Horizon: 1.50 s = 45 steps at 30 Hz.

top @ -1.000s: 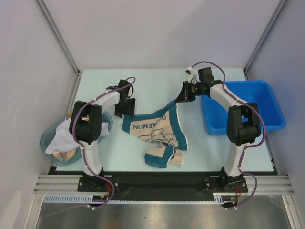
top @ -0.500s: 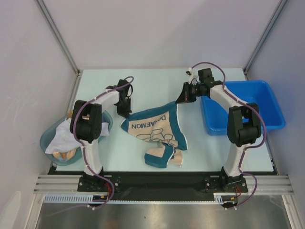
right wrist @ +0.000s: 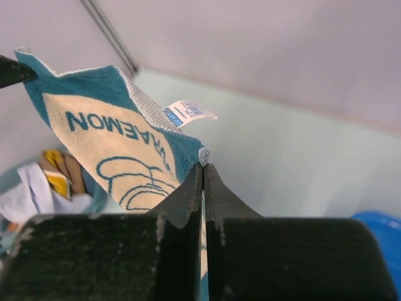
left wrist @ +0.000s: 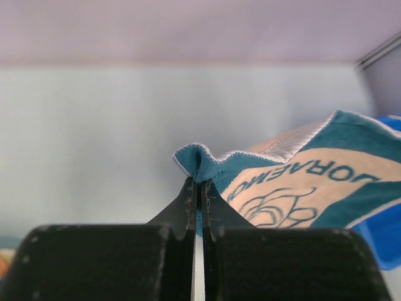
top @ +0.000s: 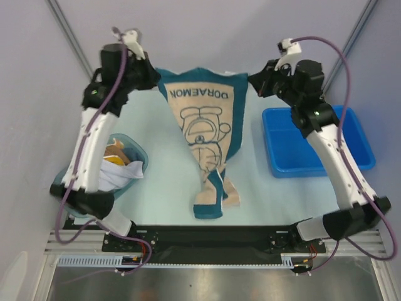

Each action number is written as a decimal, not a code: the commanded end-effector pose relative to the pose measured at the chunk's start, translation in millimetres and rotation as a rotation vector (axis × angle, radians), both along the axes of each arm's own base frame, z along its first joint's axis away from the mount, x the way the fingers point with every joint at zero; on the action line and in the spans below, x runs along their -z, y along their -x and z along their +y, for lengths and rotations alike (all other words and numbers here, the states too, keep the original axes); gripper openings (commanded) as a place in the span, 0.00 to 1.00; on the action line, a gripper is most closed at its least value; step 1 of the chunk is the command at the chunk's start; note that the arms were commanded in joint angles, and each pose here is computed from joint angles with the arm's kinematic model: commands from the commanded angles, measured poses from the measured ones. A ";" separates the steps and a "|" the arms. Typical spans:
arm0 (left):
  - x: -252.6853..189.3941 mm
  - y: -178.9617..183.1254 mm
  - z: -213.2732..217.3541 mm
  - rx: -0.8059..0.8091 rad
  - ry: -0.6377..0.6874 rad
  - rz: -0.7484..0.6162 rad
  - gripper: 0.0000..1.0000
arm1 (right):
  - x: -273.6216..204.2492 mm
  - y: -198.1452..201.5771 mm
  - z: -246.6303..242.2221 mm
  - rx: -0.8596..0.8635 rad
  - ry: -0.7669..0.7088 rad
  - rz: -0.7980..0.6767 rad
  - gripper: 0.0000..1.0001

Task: Fold and stack the towels
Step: Flatten out the crumpled towel

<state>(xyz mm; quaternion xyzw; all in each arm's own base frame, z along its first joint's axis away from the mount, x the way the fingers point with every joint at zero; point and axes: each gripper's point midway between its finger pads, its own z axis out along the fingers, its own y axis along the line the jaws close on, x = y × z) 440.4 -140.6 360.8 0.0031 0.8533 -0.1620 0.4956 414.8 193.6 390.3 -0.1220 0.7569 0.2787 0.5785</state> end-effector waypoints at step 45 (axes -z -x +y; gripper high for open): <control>-279.0 270.1 -8.0 0.377 0.509 -0.666 0.00 | -277.9 273.0 -71.5 -0.162 -0.476 -0.785 0.00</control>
